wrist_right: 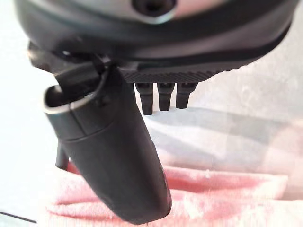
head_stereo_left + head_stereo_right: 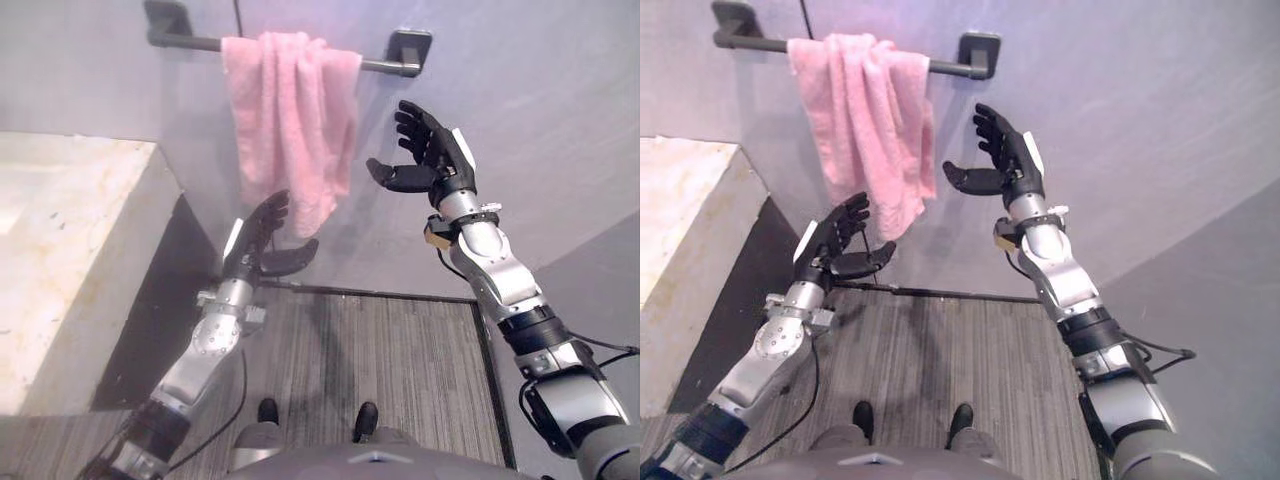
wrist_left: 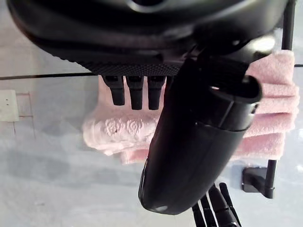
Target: Organize the bathroom.
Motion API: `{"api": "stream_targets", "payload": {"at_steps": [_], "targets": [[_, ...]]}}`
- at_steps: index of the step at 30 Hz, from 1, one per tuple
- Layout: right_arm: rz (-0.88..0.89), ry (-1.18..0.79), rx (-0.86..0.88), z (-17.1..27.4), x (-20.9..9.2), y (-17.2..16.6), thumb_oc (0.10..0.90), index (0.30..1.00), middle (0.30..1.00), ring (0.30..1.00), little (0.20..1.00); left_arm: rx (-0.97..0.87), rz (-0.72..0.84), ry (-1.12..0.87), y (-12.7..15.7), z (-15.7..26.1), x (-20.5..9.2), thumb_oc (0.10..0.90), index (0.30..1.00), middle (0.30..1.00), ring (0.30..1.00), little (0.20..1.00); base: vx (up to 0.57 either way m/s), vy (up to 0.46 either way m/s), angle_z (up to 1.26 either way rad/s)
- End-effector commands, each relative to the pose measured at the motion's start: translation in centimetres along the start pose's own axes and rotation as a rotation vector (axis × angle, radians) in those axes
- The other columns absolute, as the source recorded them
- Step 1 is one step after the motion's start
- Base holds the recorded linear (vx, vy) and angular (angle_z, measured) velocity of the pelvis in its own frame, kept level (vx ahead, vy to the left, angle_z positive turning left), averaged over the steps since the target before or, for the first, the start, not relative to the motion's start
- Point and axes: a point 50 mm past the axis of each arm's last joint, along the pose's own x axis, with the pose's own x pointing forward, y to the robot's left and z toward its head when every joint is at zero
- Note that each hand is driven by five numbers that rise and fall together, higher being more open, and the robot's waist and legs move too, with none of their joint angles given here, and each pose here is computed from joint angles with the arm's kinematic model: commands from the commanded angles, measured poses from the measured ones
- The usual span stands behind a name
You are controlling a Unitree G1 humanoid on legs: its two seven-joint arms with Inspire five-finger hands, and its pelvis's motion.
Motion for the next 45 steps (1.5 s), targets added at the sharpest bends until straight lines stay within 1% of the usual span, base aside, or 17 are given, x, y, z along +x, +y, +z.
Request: {"api": "stream_targets", "payload": {"at_steps": [1,7,8,9,10,13,18,24,29,35,45], "targets": [[-0.030,-0.248,0.005,5.5,2.0,-1.1,0.800,0.900,0.900,0.900,0.900,-0.017,-0.052,-0.253,-0.4,4.4,0.7,0.800,0.900,0.900,0.900,0.900,0.17,0.028,0.17],[-0.055,-0.258,0.015,6.3,2.1,-1.2,0.800,0.900,0.900,0.900,0.900,-0.025,-0.055,-0.263,-0.6,4.9,1.2,0.800,0.900,0.900,0.900,0.900,0.16,-0.039,0.21],[-0.069,-0.255,0.009,6.1,2.0,-1.7,0.800,0.900,0.900,0.900,0.900,-0.015,-0.073,-0.271,-0.7,5.0,1.2,0.800,0.900,0.900,0.900,0.900,0.23,-0.075,0.67],[-0.095,-0.250,-0.015,6.0,2.1,-2.9,0.800,0.900,0.900,0.900,0.900,-0.016,-0.084,-0.259,-0.7,4.5,1.1,0.800,0.900,0.900,0.900,0.900,0.21,-0.095,1.11],[-0.126,-0.253,-0.027,6.4,2.1,-4.0,0.800,0.900,0.900,0.900,0.900,-0.052,-0.094,-0.244,-1.0,4.4,1.0,0.800,0.900,0.900,0.900,0.900,0.11,-0.056,1.25],[-0.148,-0.255,-0.021,6.6,2.2,-4.3,0.800,0.900,0.900,0.900,0.900,-0.062,-0.110,-0.247,-1.5,4.4,1.0,0.800,0.900,0.900,0.900,0.900,0.04,-0.005,0.61],[-0.097,-0.270,-0.028,7.2,2.5,-3.3,0.800,0.900,0.900,0.900,0.900,-0.081,-0.085,-0.256,-1.1,4.4,0.7,0.800,0.900,0.900,0.900,0.900,0.07,0.091,-0.35],[-0.076,-0.244,-0.018,7.1,2.3,-3.6,0.800,0.900,0.900,0.900,0.900,-0.084,-0.088,-0.243,-1.3,4.2,0.7,0.800,0.900,0.900,0.900,0.900,0.06,0.094,-0.21],[-0.060,-0.232,-0.011,6.7,2.1,-3.0,0.800,0.900,0.900,0.900,0.900,-0.086,-0.081,-0.228,-1.4,3.9,0.5,0.800,0.900,0.900,0.900,0.900,0.02,0.053,-0.02],[0.029,-0.233,-0.012,6.7,1.7,-1.2,0.800,0.900,0.900,0.900,0.900,-0.091,-0.074,-0.226,-1.4,3.7,0.1,0.800,0.900,0.900,0.900,0.900,0.00,0.027,-0.04],[0.100,-0.246,0.028,7.9,1.4,0.8,0.800,0.900,0.900,0.900,0.900,-0.097,-0.067,-0.235,-1.7,3.8,0.1,0.800,0.900,0.900,0.900,0.900,-0.01,0.028,0.01]]}}
